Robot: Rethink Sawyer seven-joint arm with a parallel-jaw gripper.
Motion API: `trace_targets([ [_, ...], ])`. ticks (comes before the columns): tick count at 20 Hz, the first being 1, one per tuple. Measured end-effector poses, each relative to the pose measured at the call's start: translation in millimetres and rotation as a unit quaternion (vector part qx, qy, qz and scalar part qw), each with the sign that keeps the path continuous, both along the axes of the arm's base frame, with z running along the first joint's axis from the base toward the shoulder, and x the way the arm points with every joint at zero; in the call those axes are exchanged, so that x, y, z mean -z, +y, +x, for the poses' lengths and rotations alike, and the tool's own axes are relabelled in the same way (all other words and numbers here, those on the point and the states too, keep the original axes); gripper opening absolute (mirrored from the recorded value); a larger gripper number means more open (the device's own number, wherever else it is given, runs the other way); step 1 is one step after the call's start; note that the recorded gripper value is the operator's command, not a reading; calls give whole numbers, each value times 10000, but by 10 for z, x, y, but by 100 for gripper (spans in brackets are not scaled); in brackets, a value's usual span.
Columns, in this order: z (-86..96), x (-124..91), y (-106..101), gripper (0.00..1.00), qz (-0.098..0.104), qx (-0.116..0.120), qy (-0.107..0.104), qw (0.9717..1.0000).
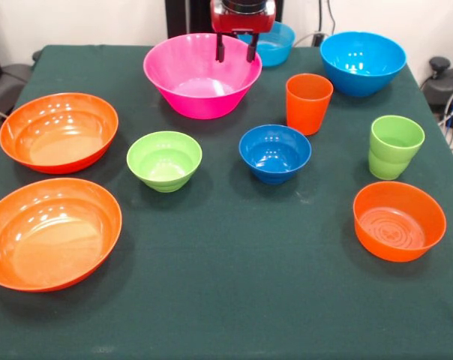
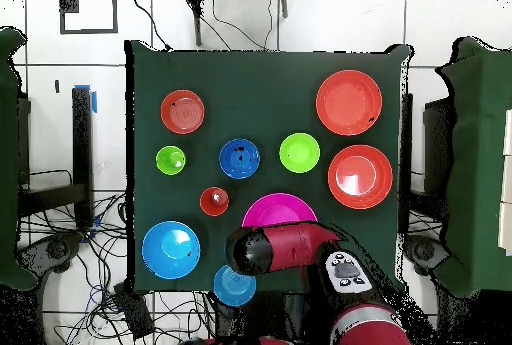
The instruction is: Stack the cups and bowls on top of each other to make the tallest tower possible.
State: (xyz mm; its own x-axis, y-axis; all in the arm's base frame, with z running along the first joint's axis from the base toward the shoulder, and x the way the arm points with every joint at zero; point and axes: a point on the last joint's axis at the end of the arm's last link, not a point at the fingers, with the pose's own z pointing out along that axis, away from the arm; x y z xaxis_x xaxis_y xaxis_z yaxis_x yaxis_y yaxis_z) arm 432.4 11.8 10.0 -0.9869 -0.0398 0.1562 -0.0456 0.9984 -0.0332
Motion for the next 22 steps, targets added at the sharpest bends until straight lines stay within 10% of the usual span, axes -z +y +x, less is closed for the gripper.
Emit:
trace_targets([
  [22, 118, -286, -20, 100, -110, 84, -185, 9997],
])
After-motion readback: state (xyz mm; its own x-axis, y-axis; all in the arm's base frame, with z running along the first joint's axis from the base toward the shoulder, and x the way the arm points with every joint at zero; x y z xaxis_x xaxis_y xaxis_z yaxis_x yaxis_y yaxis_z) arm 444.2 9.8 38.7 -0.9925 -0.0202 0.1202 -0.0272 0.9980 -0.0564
